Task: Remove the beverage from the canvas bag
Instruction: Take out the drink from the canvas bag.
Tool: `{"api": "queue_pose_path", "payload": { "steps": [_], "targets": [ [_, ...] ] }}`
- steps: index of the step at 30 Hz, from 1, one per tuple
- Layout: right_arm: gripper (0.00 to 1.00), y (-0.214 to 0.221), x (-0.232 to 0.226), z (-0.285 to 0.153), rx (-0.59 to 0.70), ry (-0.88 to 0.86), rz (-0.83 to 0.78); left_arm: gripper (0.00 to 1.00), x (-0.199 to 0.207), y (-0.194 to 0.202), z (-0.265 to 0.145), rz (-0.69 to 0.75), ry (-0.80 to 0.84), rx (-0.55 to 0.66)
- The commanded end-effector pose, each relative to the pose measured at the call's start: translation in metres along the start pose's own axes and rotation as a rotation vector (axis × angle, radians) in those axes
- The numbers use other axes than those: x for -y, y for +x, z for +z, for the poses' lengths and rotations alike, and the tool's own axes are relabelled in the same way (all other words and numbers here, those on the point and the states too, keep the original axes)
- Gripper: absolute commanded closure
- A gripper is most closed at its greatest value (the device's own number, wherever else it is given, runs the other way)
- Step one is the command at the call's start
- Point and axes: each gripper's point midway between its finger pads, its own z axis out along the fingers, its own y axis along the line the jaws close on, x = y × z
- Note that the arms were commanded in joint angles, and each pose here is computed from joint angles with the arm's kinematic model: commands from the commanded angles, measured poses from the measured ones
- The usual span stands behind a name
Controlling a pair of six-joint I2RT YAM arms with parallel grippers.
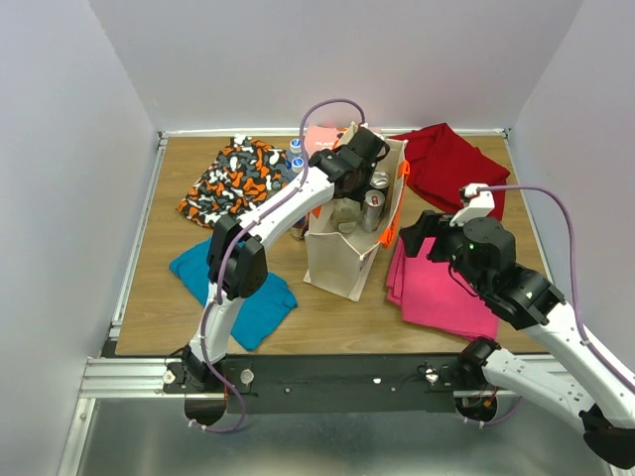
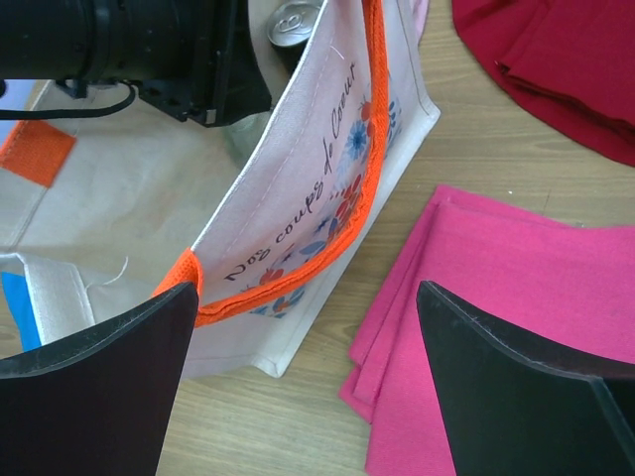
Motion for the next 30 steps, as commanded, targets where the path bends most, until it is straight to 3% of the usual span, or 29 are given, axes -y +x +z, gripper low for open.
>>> {"api": "queue_pose_path", "payload": {
  "steps": [1, 30],
  "targets": [
    [0.00, 0.002, 0.010, -0.007, 0.004, 0.032, 0.001, 1.00, -0.001, -0.064, -0.085, -0.014, 0.072, 0.207],
    [0.00, 0.007, 0.017, -0.018, 0.009, 0.034, 0.026, 1.00, 0.016, -0.086, -0.213, 0.032, 0.326, 0.325]
  ]
}}
